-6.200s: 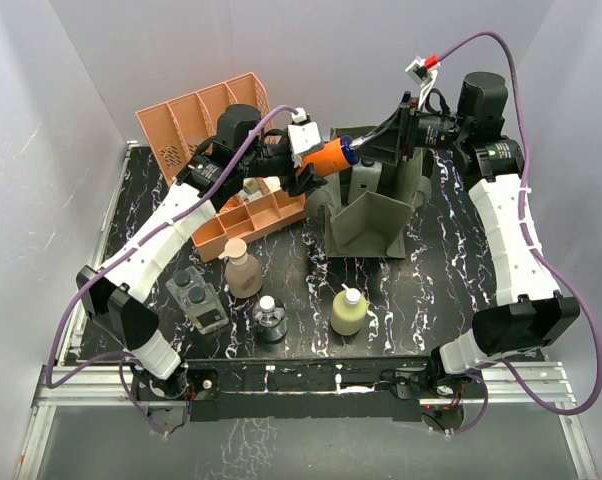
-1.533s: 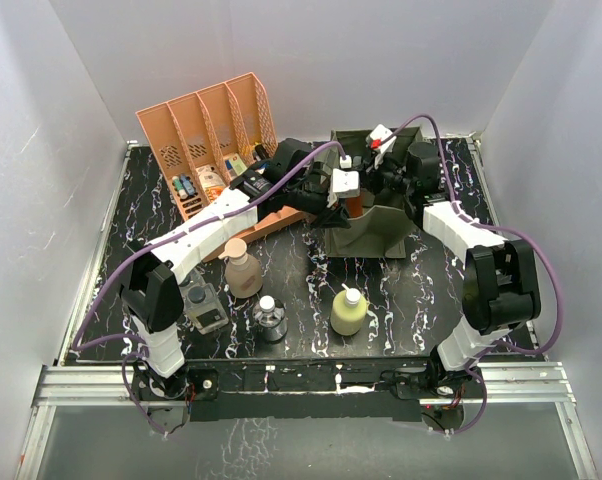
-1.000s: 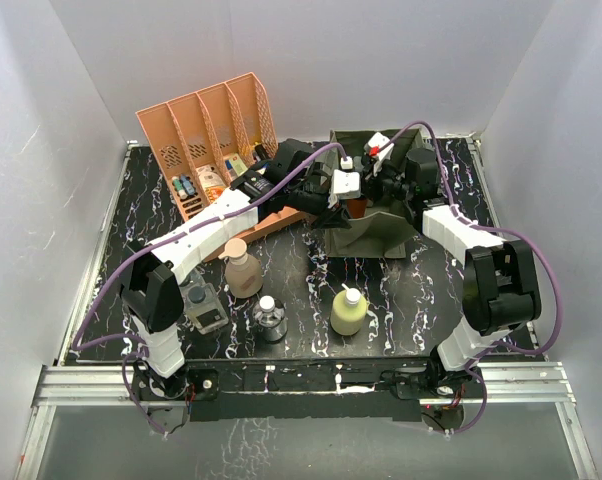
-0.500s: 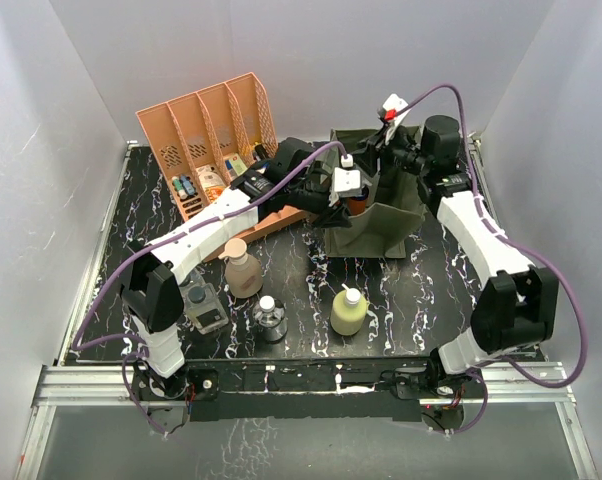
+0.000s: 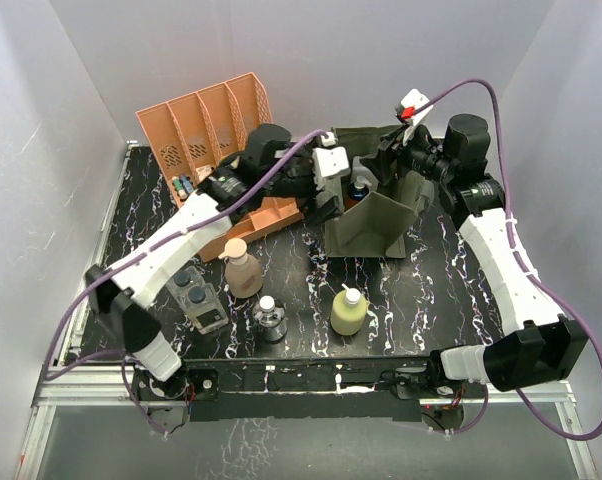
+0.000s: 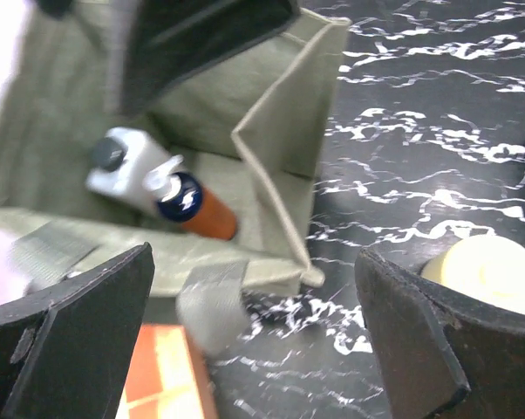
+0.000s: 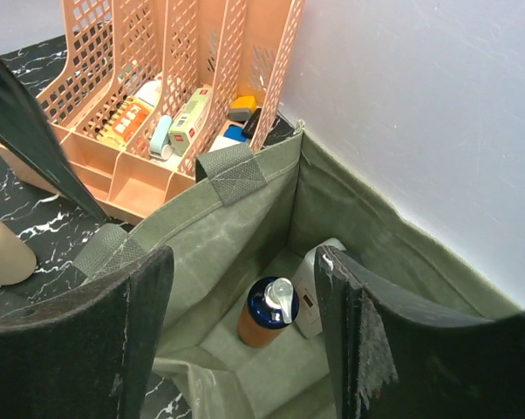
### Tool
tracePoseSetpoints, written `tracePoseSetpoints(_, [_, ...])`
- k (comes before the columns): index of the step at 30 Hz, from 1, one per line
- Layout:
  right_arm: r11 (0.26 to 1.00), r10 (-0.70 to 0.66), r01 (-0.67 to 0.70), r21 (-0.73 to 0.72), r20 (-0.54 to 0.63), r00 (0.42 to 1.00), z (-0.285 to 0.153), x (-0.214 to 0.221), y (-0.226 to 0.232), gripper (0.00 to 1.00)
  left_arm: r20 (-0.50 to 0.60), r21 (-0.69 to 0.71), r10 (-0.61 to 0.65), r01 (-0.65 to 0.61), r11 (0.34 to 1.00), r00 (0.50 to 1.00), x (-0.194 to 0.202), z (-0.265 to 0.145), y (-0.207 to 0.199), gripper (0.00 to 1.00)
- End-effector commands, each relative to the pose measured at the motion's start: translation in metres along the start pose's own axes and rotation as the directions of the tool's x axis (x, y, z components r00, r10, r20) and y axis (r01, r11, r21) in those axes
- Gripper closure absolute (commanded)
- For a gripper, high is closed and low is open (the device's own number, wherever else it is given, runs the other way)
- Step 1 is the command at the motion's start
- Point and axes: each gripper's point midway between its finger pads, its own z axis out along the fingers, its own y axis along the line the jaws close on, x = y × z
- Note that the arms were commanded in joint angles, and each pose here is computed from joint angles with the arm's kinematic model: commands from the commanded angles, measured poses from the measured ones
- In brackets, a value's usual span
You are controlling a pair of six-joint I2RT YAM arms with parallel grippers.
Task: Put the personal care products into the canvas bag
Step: Pick up the care product from the center of the board.
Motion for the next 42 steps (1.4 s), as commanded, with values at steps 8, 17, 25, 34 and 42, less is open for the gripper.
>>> tracePoseSetpoints(8, [0.996, 0.084, -0.084, 0.039, -0.004, 0.996, -0.013, -0.02, 0.002, 0.24, -0.415, -0.419, -0.225, 0.034, 0.907, 0.882, 0.066, -0.174, 0.004, 0.03])
tracePoseSetpoints(17, [0.994, 0.107, -0.107, 0.019, -0.021, 0.994, -0.008, -0.007, 0.014, 0.23, -0.613, -0.359, -0.413, 0.228, 0.905, 0.674, 0.139, -0.213, -0.056, 0.03])
tracePoseSetpoints(25, [0.995, 0.103, -0.103, 0.018, -0.038, 0.994, -0.009, -0.002, 0.016, 0.22, -0.65, -0.309, -0.45, 0.328, 0.893, 0.612, 0.164, -0.197, -0.074, 0.03])
tracePoseSetpoints(34, [0.993, 0.118, -0.117, 0.014, -0.049, 0.992, -0.009, -0.002, 0.02, 0.22, -0.679, -0.289, -0.451, 0.354, 0.889, 0.58, 0.184, -0.171, -0.061, 0.13])
tracePoseSetpoints(42, [0.993, 0.117, -0.115, 0.029, -0.06, 0.991, -0.012, 0.003, 0.02, 0.22, -0.708, -0.286, -0.445, 0.353, 0.891, 0.548, 0.192, -0.176, -0.066, 0.34])
